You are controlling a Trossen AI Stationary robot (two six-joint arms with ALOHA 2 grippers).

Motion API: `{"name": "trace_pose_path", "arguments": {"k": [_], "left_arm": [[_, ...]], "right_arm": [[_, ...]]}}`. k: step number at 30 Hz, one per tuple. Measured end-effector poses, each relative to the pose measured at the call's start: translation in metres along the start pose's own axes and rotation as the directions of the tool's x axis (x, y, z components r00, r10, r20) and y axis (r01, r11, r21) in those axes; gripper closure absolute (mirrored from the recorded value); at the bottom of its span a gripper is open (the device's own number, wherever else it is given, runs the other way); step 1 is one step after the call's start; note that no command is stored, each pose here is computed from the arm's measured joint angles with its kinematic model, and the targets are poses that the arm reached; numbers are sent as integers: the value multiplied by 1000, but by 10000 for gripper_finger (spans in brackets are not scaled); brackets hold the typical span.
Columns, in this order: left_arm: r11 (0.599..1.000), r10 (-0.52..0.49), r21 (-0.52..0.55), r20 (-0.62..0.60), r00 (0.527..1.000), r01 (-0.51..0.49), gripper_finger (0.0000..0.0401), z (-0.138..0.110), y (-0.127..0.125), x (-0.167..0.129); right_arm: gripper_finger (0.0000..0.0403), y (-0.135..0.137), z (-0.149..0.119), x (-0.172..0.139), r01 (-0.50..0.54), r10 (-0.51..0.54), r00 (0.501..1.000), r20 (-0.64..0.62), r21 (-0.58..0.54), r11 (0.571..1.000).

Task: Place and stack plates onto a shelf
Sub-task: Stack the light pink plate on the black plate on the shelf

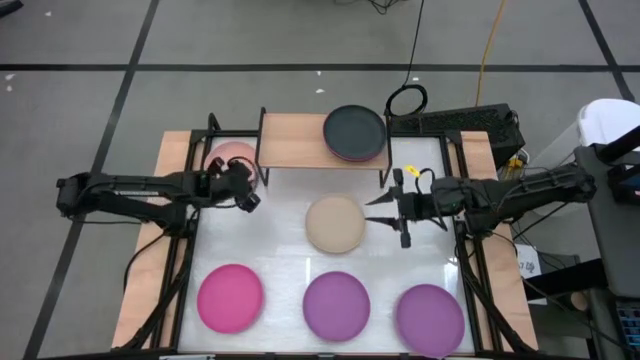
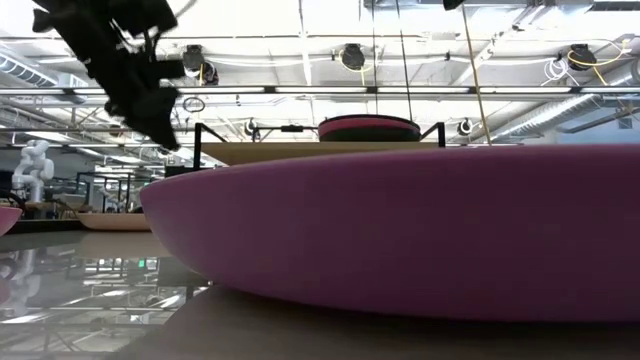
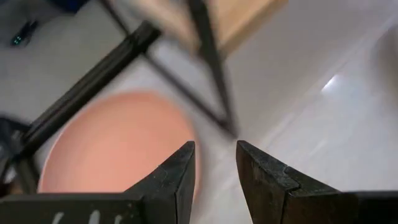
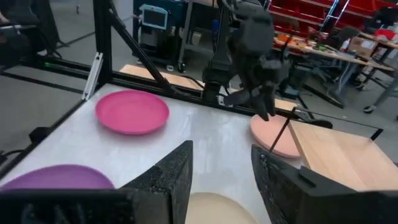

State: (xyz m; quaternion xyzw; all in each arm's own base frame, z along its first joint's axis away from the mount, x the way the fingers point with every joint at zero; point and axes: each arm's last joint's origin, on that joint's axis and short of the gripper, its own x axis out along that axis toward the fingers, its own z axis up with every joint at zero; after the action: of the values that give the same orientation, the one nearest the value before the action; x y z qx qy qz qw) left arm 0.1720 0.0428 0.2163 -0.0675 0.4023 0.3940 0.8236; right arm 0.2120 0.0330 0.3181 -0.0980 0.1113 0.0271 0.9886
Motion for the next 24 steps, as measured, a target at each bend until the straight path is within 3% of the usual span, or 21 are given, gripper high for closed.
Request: {"name": "trace_pose_path", "arguments": {"k": [9,17,24], "left_arm": [[985,148,122,-239,960,-121,277,-9,3,43],[975,178,191,-380,908,-111,277,-15,11,71],[983,155,162,-456,877,-89,277,-18,20,86]], "right_arm": [[259,8,-2,0,30,-30,1000,5,-23,999],[259,14,-1,-1,8,-7,1000,7,-27,1000],[259,14,-1,-1,6,-6,1000,7,-26,1000]]}}
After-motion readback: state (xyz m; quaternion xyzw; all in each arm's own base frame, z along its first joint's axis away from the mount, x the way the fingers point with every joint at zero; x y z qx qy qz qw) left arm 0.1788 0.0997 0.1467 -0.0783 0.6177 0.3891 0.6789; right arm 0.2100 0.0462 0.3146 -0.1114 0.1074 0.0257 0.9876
